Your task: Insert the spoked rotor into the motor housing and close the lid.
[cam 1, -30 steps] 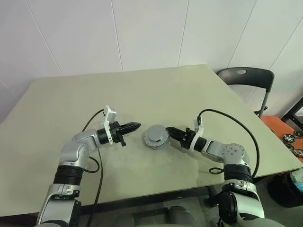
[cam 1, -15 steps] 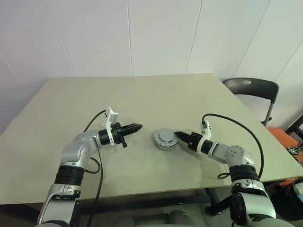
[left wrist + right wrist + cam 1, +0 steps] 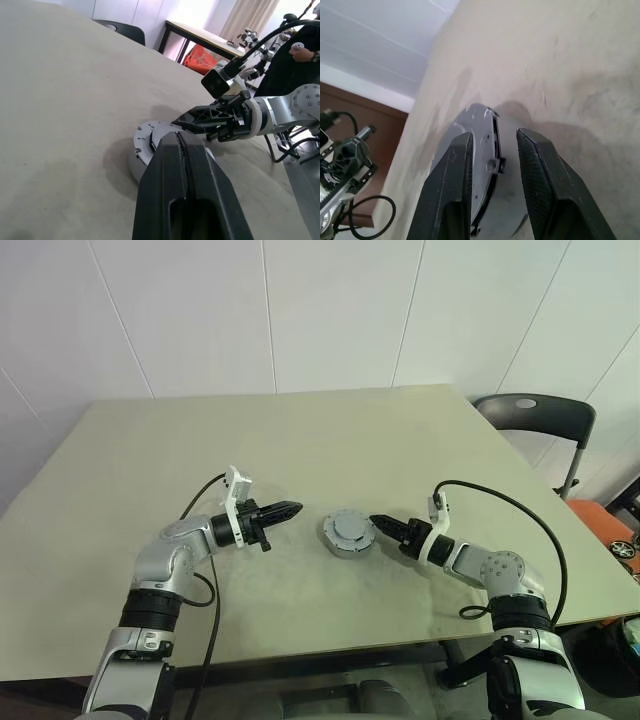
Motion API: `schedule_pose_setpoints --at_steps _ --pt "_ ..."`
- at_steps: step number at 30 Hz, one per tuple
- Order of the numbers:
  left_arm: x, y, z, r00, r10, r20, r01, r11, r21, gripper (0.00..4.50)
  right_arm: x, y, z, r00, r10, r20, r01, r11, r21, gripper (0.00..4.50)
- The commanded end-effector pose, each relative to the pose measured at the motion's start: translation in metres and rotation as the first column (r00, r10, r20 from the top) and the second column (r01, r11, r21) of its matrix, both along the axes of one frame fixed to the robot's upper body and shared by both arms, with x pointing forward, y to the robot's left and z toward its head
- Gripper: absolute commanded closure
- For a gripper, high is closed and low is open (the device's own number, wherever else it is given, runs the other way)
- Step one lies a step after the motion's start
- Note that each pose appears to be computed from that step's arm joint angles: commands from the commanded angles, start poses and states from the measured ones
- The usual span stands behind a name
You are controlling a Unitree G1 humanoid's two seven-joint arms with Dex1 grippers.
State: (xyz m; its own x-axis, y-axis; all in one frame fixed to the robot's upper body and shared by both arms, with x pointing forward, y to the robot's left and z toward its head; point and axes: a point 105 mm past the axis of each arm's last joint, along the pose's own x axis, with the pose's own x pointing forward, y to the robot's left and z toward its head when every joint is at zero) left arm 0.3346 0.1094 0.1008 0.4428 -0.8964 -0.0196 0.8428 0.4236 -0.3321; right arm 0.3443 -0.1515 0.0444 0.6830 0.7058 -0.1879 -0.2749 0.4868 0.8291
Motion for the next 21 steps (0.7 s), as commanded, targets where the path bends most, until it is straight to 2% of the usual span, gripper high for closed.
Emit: schedule_pose_setpoints --at_steps 1,8,10,11,14,16,18,21 --pt "0.004 -0.002 0.014 0.998 -0.006 0.056 0.006 1.0 -0.003 4.5 0.01 -0.003 0.031 0.995 -0.015 0.099 0.015 1.0 0.008 3.1" --pt "0.004 -0.003 0.013 0.998 -0.004 0.055 0.005 1.0 -0.007 4.5 0.021 -0.008 0.078 0.956 -0.042 0.292 0.054 0.998 -0.034 3.1" --pt "0.004 -0.003 0.013 0.998 -0.003 0.055 0.003 1.0 -0.008 4.5 0.018 -0.005 0.086 0.929 0.005 0.371 0.049 0.99 -0.135 3.1" --pt "0.004 -0.003 0.013 0.998 -0.002 0.056 0.003 1.0 -0.008 4.5 0.015 -0.001 0.085 0.909 0.059 0.412 0.041 0.973 -0.229 3.1" --pt "0.004 -0.004 0.013 0.998 -0.004 0.056 0.005 1.0 -0.009 4.5 0.004 0.011 0.068 0.834 0.257 0.489 0.04 0.855 -0.517 3.1" --pt "0.003 -0.004 0.013 0.998 -0.006 0.057 0.006 1.0 -0.009 4.5 -0.003 0.019 0.056 0.783 0.373 0.498 0.031 0.776 -0.63 3.1" --pt "0.003 -0.005 0.013 0.998 -0.009 0.059 0.01 1.0 -0.008 4.5 -0.011 0.027 0.047 0.733 0.471 0.491 -0.002 0.723 -0.691 3.1" --pt "0.003 -0.006 0.013 0.998 -0.011 0.06 0.011 1.0 -0.009 4.5 -0.011 0.032 0.045 0.724 0.486 0.49 -0.026 0.728 -0.685 3.1"
